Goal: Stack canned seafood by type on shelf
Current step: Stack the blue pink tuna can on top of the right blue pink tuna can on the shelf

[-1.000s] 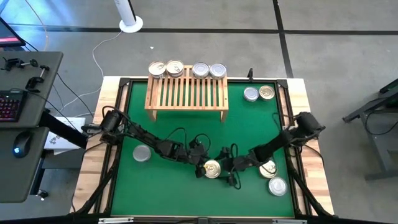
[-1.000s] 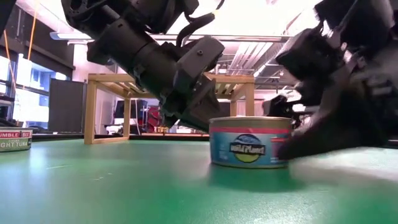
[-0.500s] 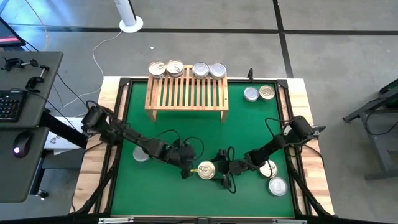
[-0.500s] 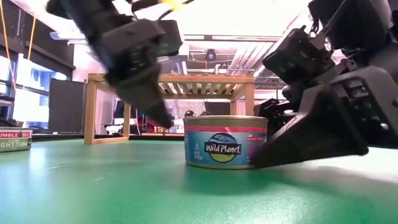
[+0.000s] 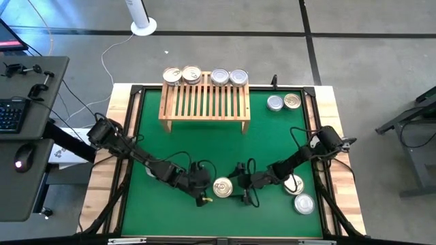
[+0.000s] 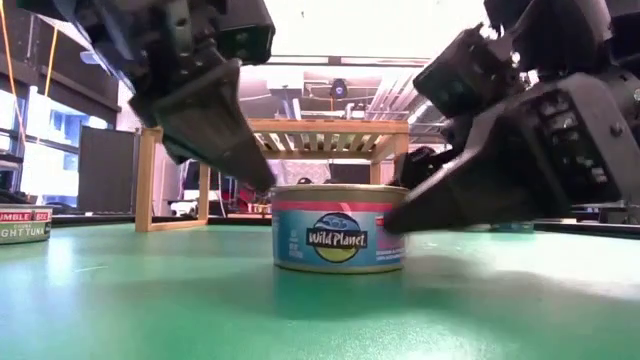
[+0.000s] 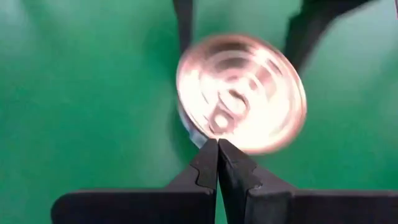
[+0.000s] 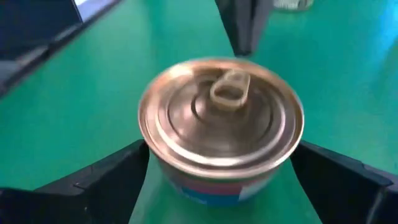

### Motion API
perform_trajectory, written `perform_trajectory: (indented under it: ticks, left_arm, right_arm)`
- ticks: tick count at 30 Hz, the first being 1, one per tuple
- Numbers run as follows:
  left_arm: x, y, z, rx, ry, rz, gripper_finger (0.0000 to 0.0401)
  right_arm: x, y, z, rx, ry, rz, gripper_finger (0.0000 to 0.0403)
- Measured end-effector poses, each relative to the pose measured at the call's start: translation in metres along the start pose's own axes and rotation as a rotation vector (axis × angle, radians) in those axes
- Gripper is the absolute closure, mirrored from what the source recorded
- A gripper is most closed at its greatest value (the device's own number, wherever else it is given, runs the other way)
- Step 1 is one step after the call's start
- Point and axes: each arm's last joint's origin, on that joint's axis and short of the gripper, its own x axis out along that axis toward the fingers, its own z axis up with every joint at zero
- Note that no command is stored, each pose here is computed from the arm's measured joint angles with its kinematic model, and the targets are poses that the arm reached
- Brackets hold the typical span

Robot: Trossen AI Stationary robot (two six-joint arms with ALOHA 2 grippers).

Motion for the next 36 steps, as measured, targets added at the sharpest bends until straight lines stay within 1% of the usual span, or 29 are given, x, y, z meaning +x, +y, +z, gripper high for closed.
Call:
perform_trajectory:
  ticks: [4, 8, 14, 17, 21, 23, 25, 27, 29, 32, 34, 36]
  left_arm:
    - [0.002, 0.004, 0.004, -0.013, -0.022, 0.024, 0.0401]
    - [0.007, 0.007, 0.005, -0.017, -0.031, 0.034, 0.0401]
    - [0.027, 0.004, 0.001, 0.029, -0.089, 0.016, 0.0401]
    - [0.028, 0.004, 0.003, 0.057, -0.126, 0.045, 0.0401]
    - [0.014, 0.005, 0.016, 0.102, -0.147, 0.061, 0.0401]
    - [0.000, 0.001, 0.026, 0.103, -0.162, 0.047, 0.0401]
    - [-0.016, -0.002, 0.028, 0.112, -0.132, 0.037, 0.0401]
    - [-0.029, -0.003, 0.024, 0.093, -0.055, 0.011, 0.0401]
    - [-0.039, -0.001, 0.014, 0.054, 0.047, -0.003, 0.0401]
    - [-0.041, -0.001, -0.008, 0.006, 0.149, 0.010, 0.0401]
    - [-0.033, -0.003, -0.024, -0.026, 0.161, 0.007, 0.0401]
    - [-0.024, -0.007, -0.034, -0.065, 0.129, -0.036, 0.0401]
  right_arm:
    - [0.003, -0.001, 0.008, 0.014, -0.046, -0.001, 0.0020]
    - [0.010, 0.000, 0.015, -0.007, -0.047, -0.006, 0.0020]
    - [0.023, 0.001, 0.023, -0.043, 0.031, -0.008, 0.0019]
    - [0.026, 0.000, 0.028, -0.043, 0.051, -0.016, 0.0019]
    - [0.028, 0.000, 0.030, -0.045, 0.052, -0.022, 0.0020]
    - [0.028, 0.001, 0.030, -0.042, 0.052, -0.020, 0.0020]
    - [0.028, 0.001, 0.029, -0.033, 0.057, -0.018, 0.0020]
    - [0.028, 0.001, 0.029, -0.031, 0.060, -0.021, 0.0020]
    - [0.028, 0.001, 0.028, -0.033, 0.063, -0.022, 0.0020]
    - [0.028, 0.000, 0.028, -0.032, 0.064, -0.027, 0.0020]
    - [0.028, -0.002, 0.028, -0.029, 0.064, -0.030, 0.0020]
    - [0.028, -0.002, 0.028, -0.026, 0.061, -0.032, 0.0020]
